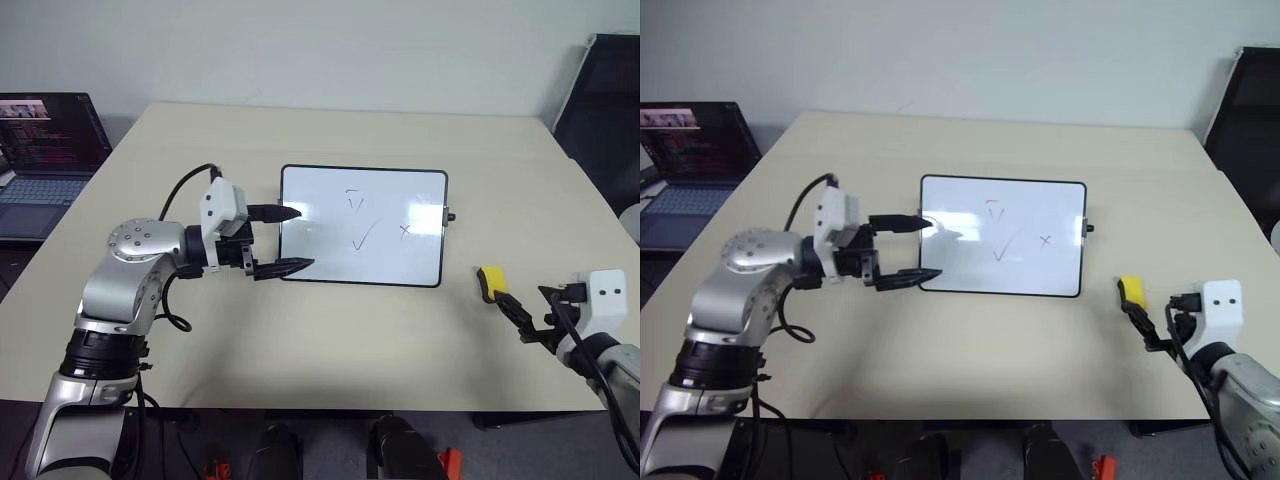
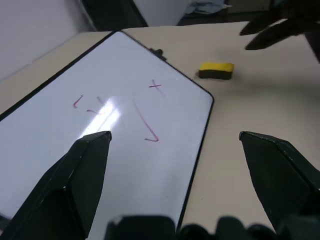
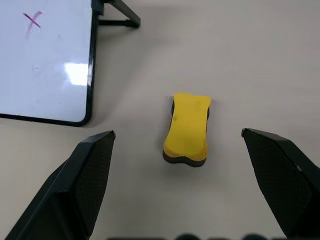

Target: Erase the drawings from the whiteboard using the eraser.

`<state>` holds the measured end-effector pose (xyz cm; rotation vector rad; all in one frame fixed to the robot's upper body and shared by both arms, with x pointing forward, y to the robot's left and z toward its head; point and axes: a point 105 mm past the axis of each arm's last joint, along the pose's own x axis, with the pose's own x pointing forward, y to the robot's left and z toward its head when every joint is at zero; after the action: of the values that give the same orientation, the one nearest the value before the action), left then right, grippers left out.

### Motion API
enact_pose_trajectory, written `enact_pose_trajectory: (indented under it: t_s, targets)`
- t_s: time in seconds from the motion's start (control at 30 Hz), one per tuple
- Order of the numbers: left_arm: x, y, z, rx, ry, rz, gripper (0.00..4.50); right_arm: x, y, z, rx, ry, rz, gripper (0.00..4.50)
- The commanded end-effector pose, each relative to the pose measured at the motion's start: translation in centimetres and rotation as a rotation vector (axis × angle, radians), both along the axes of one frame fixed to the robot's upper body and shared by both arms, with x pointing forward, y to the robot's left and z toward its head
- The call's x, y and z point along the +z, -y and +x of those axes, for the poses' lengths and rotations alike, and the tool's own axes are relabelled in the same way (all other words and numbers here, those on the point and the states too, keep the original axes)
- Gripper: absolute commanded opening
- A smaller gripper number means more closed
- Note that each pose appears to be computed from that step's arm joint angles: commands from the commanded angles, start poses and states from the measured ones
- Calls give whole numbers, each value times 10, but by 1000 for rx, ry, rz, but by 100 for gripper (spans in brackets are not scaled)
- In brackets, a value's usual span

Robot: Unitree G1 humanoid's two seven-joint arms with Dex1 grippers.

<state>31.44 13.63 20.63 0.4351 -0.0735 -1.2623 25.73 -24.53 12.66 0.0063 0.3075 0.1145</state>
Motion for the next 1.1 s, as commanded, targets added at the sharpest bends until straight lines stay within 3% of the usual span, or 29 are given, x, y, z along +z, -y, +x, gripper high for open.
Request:
enact_pose_trajectory:
  t_s: [0.03,0.47,0.97,1.1]
  targets:
    - [17,14,-6,-89,77,25,450,5,3,13,-47,13,-23,446]
    - [33,30,-11,-182,137,34,450,-11,13,51,-87,-33,-1,446]
    - [31,28,-10,-167,130,34,450,-22,9,65,-82,-51,4,446]
    - [31,28,-10,-162,130,34,450,-25,11,66,-95,-60,-6,357]
